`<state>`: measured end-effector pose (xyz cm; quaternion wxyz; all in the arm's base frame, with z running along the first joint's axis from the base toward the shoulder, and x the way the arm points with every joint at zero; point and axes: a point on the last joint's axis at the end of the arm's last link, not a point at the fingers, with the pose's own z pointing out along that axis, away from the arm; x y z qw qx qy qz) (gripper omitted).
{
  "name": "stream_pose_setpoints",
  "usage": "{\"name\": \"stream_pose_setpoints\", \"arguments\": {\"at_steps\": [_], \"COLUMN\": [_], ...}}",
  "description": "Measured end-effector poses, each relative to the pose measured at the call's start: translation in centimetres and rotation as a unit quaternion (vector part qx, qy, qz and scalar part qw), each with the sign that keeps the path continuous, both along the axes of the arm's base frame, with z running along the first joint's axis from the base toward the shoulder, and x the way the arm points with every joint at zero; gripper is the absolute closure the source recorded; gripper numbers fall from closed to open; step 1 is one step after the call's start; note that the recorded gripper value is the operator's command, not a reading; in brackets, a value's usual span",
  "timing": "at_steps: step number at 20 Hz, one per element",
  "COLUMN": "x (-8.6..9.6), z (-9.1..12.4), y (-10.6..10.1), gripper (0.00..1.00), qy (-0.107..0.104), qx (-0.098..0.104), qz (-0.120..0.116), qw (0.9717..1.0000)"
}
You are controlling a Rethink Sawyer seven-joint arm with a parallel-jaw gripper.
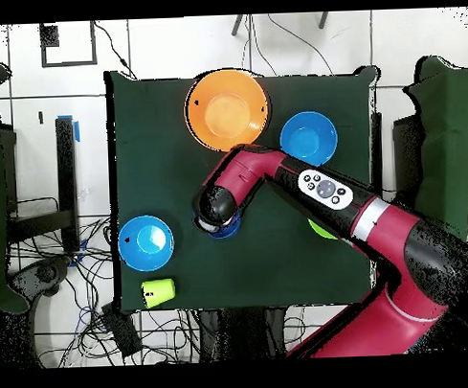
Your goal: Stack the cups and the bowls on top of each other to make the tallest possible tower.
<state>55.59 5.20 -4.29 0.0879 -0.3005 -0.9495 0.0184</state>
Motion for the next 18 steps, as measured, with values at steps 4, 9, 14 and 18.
{"name": "stream_pose_setpoints", "arguments": {"at_steps": [4,9,14,18], "x": [0.08,0.19,0.34,0.43], "z": [-0.11,-0.28,-0.65,-0.75], "y": [-0.21,-0.38,-0.79,-0.88], "gripper": [0.00,0.00,1.00,1.00], "qy": [0.000,-0.002,-0.010,-0.010], "qx": [-0.001,-0.003,-0.010,-0.011], "qz": [-0.002,-0.002,0.004,0.003], "qw": [1.0000,1.0000,0.9999,0.9999]}}
